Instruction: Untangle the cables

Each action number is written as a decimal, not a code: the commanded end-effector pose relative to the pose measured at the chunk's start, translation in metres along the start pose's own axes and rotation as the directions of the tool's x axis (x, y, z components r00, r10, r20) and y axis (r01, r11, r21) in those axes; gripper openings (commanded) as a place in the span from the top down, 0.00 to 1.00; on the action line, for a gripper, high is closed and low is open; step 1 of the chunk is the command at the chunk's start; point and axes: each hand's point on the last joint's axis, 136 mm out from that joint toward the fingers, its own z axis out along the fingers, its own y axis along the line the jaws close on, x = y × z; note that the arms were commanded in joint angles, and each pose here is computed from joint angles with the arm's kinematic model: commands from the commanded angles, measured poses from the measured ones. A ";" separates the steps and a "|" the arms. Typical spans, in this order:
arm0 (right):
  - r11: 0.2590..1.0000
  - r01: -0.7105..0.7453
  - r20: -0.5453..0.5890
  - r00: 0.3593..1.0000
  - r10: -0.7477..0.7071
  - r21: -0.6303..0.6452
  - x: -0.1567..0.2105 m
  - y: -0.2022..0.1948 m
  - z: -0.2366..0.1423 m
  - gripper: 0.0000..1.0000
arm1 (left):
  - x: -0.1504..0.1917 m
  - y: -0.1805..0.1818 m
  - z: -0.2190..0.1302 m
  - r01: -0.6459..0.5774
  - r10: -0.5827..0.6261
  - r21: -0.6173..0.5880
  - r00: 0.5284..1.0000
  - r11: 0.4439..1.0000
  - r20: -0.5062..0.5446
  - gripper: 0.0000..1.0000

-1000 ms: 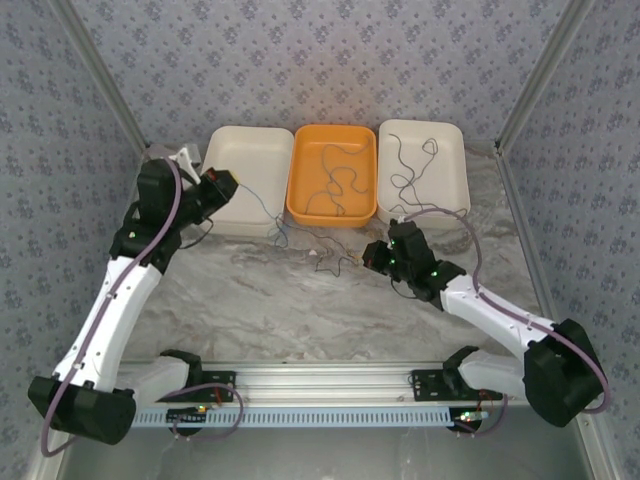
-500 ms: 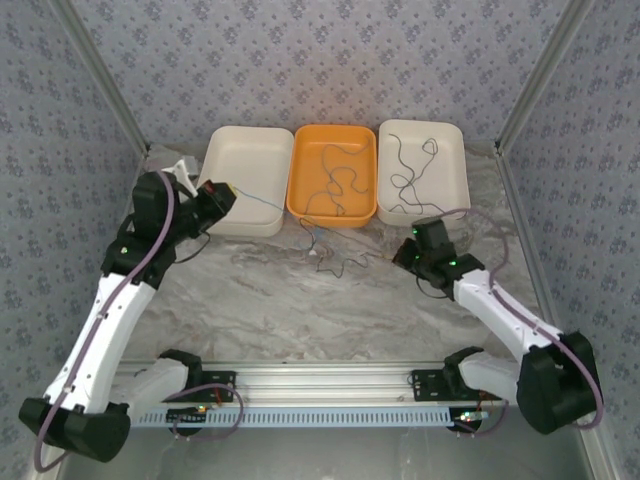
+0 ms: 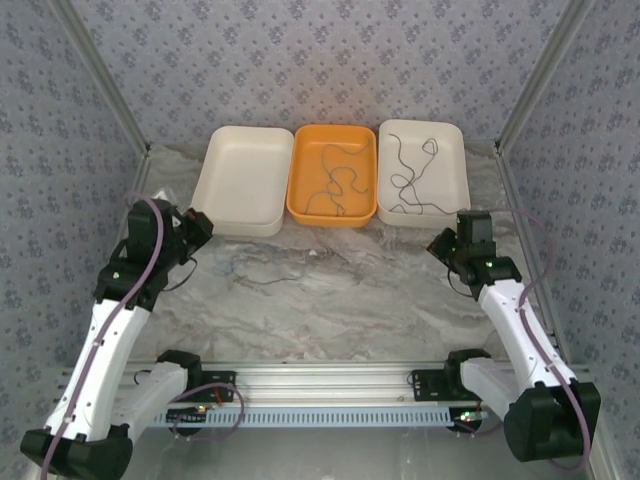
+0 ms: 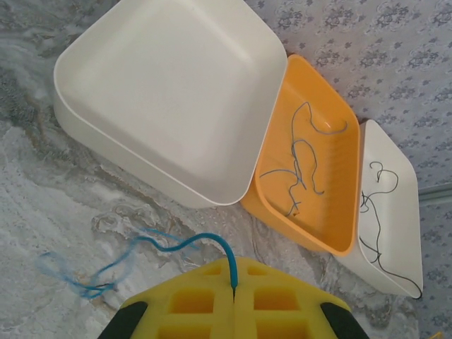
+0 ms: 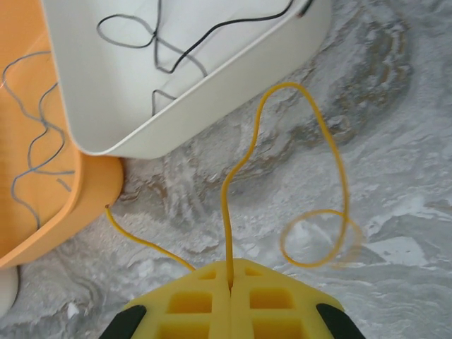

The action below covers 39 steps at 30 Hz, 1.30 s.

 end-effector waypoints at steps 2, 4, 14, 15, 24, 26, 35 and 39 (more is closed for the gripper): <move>0.992 0.098 -0.026 0.995 -0.100 -0.082 0.009 0.035 -0.011 1.00 | 0.017 -0.003 0.009 0.011 -0.008 0.048 0.998 0.999 -0.063 1.00; 0.982 0.144 -0.017 0.989 -0.147 -0.123 0.015 0.052 -0.018 1.00 | 0.041 -0.016 0.023 0.005 0.014 0.138 0.991 0.990 -0.135 1.00; 0.892 0.263 0.001 0.959 -0.283 -0.367 0.039 0.135 -0.065 1.00 | 0.130 -0.023 0.078 -0.025 0.082 0.167 0.936 0.986 -0.341 1.00; 0.883 0.261 -0.004 0.959 -0.285 -0.390 0.041 0.140 -0.067 1.00 | 0.137 -0.020 0.086 -0.018 0.075 0.156 0.928 0.988 -0.365 0.94; 0.851 0.271 -0.017 0.950 -0.311 -0.451 0.045 0.154 -0.074 1.00 | 0.134 -0.051 0.082 -0.050 0.134 0.261 0.939 0.964 -0.318 0.31; 0.850 0.271 -0.027 0.948 -0.317 -0.452 0.048 0.154 -0.070 1.00 | 0.128 -0.064 0.067 -0.056 0.150 0.303 0.943 0.951 -0.298 0.28; 0.831 0.272 -0.046 0.941 -0.335 -0.485 0.067 0.173 -0.054 1.00 | 0.141 -0.137 0.026 0.091 0.066 0.448 0.944 0.889 -0.323 0.30; 0.822 0.281 -0.059 0.933 -0.354 -0.495 0.077 0.185 -0.051 1.00 | 0.153 -0.165 0.031 0.058 0.112 0.484 0.943 0.873 -0.314 0.28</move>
